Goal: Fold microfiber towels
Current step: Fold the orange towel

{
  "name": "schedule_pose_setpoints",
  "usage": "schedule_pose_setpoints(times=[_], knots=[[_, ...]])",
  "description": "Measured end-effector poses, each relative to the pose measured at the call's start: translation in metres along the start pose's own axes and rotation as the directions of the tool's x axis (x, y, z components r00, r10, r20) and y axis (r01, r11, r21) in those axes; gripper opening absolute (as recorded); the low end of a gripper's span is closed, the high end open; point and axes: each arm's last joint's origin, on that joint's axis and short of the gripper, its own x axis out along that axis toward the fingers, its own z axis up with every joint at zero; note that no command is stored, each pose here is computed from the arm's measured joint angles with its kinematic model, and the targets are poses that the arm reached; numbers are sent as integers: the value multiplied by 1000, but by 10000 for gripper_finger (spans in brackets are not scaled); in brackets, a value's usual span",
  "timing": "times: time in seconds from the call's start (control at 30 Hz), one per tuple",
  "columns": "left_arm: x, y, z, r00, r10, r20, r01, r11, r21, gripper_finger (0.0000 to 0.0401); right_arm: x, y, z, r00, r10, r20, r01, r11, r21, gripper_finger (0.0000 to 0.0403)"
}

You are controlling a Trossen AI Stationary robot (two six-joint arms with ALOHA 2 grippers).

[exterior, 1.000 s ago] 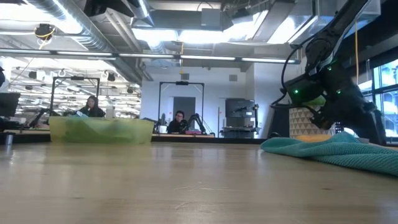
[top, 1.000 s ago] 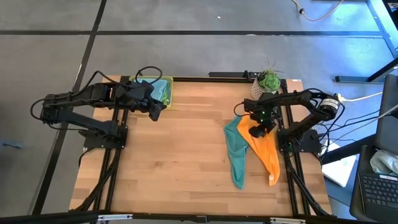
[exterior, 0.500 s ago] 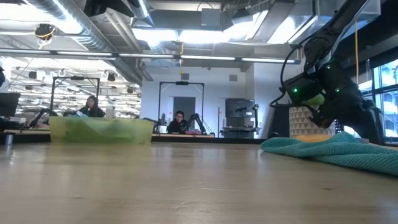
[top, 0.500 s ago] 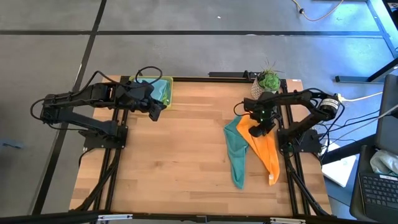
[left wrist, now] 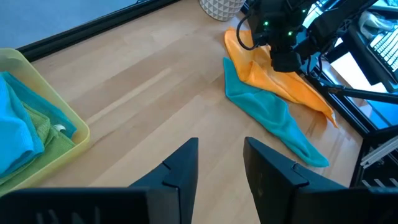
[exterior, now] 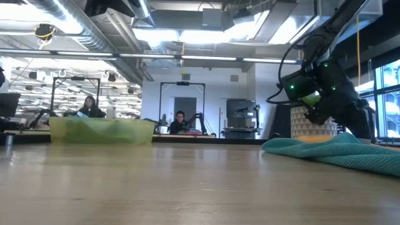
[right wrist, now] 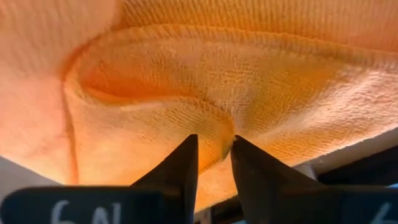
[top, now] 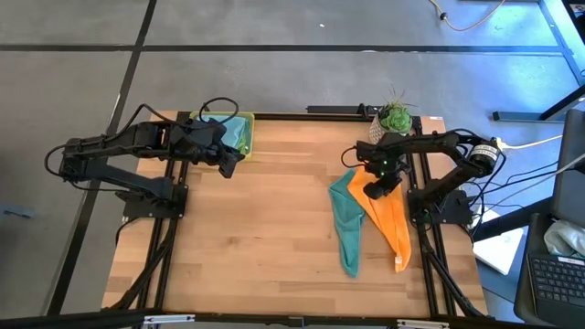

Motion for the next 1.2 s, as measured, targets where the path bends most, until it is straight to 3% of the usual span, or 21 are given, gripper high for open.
schedule_pose_setpoints(times=[0.2,0.3,0.47,0.63,0.77,0.97,1.2], knots=[[0,0,0,1000,-6,0,6,1000,11,121,0,-1,0,1000,-15,2,15,999,-46,25],[-1,-6,4,996,-87,24,85,993,78,121,-9,3,0,1000,18,16,-17,998,-67,9],[-4,-15,12,977,-184,104,165,972,167,121,-51,12,-2,986,63,152,-51,996,-80,7],[-6,-18,16,963,-221,152,189,962,198,121,-112,39,-7,913,181,366,-142,981,-131,6],[-7,-19,17,959,-231,166,191,955,225,121,-160,72,-9,812,337,477,-221,933,-284,3],[-7,-20,18,957,-235,170,188,949,253,121,-219,134,-4,643,513,568,-232,838,-494,3],[-7,-20,17,954,-264,144,221,940,259,121,-245,208,23,620,602,503,-196,740,-644,2]])
